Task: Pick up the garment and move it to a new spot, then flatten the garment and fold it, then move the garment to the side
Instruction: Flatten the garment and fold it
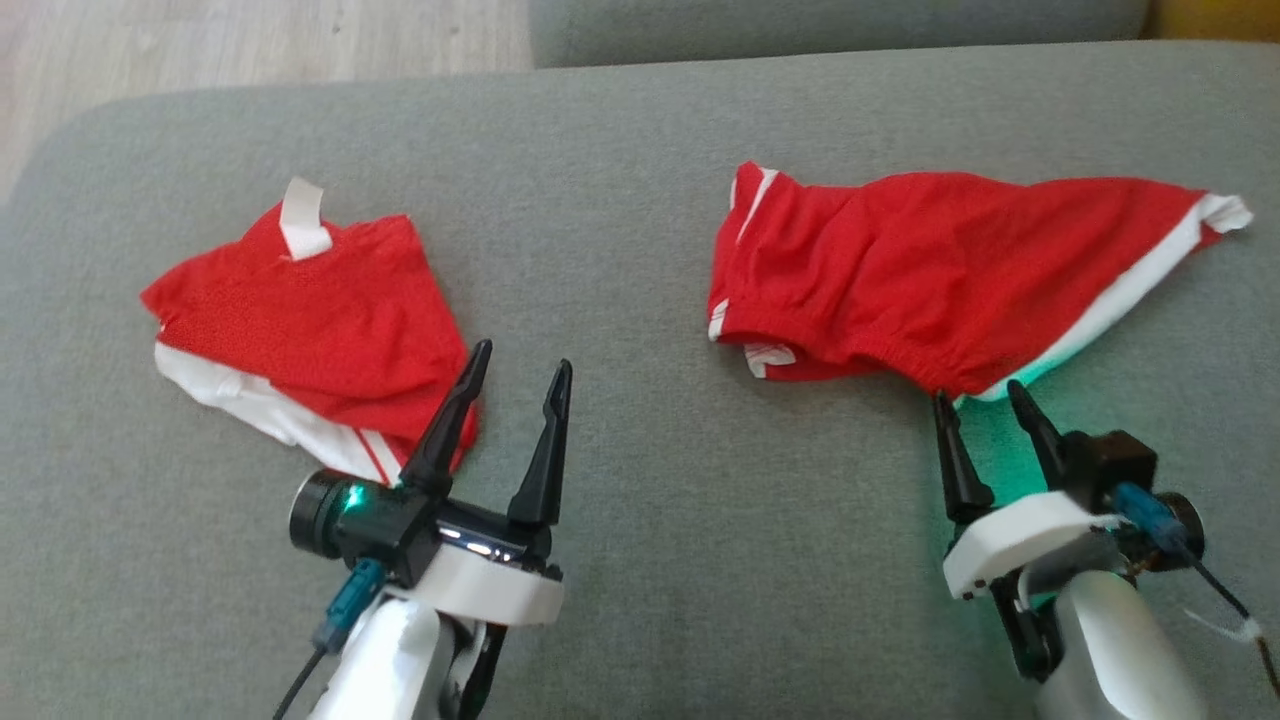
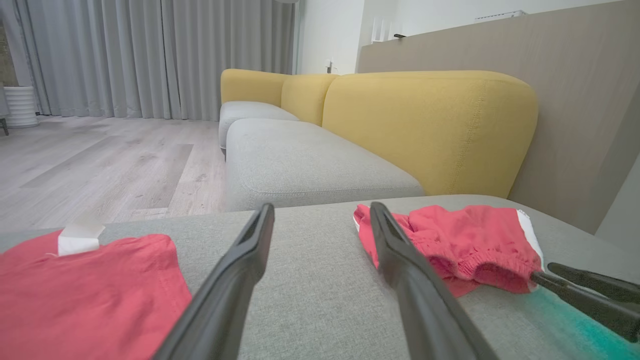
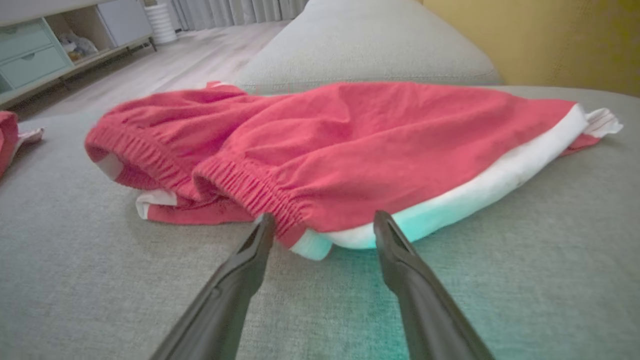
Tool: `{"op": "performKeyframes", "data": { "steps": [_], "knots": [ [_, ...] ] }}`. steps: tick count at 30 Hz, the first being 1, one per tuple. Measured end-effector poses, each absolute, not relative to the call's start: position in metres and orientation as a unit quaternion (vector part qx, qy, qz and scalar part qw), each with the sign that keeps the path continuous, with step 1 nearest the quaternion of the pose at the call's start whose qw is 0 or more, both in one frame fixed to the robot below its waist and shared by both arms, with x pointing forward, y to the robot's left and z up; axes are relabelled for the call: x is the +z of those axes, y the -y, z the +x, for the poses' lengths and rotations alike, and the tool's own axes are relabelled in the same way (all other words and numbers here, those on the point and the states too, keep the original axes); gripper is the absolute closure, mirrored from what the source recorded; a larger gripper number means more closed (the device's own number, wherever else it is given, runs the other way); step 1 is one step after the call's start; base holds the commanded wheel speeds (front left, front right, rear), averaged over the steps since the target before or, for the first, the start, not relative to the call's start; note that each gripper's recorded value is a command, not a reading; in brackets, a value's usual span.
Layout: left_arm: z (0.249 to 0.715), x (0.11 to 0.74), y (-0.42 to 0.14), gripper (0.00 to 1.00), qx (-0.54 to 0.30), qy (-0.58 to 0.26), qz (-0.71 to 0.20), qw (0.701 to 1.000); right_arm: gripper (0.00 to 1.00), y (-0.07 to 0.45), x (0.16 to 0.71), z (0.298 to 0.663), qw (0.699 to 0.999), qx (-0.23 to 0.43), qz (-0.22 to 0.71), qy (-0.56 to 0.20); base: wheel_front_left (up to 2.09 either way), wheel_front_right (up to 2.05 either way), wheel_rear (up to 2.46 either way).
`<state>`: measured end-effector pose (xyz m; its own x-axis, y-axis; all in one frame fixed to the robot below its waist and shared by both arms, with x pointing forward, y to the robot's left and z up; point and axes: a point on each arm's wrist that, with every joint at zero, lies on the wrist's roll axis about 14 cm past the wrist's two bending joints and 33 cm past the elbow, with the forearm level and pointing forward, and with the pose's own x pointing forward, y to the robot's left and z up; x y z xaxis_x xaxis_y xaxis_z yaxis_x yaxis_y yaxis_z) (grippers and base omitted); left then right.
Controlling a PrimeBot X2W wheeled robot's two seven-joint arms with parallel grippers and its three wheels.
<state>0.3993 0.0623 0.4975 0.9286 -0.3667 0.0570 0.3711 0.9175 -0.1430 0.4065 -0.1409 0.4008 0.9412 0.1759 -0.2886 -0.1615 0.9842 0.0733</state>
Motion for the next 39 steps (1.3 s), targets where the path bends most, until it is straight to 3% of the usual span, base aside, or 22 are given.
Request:
{"op": "performKeyframes", "data": {
  "steps": [11,12,13,14,21,26,39],
  "knots": [
    [0.404,0.494,-0.071,0.0,-0.176,0.011,-0.073,0.982,0.0,0.127,0.372,0.416,0.974,0.114,-0.011,-0.197,0.0,0.0,0.0],
    [0.405,0.495,-0.071,0.0,-0.177,0.012,-0.073,0.981,0.25,0.128,0.372,0.417,0.974,0.112,-0.01,-0.198,0.0,0.0,0.0],
    [0.405,0.495,-0.071,0.0,-0.177,0.012,-0.073,0.981,0.77,0.131,0.374,0.419,0.975,0.106,-0.007,-0.194,0.0,0.0,0.0],
    [0.405,0.495,-0.07,0.0,-0.177,0.012,-0.073,0.981,1.0,0.134,0.377,0.422,0.977,0.101,-0.005,-0.187,0.0,0.0,0.0],
    [0.402,0.505,-0.066,0.0,-0.183,0.025,-0.072,0.98,1.0,0.158,0.416,0.437,0.991,0.052,0.035,-0.118,0.0,0.0,0.0],
    [0.398,0.516,-0.062,0.0,-0.189,0.04,-0.07,0.979,1.0,0.196,0.473,0.445,0.997,-0.007,0.068,-0.026,0.0,0.0,0.0],
    [0.378,0.523,-0.052,0.0,-0.201,0.047,-0.071,0.976,1.0,0.285,0.624,0.427,0.976,-0.122,0.036,0.176,0.0,0.0,0.0]
  ]
}}
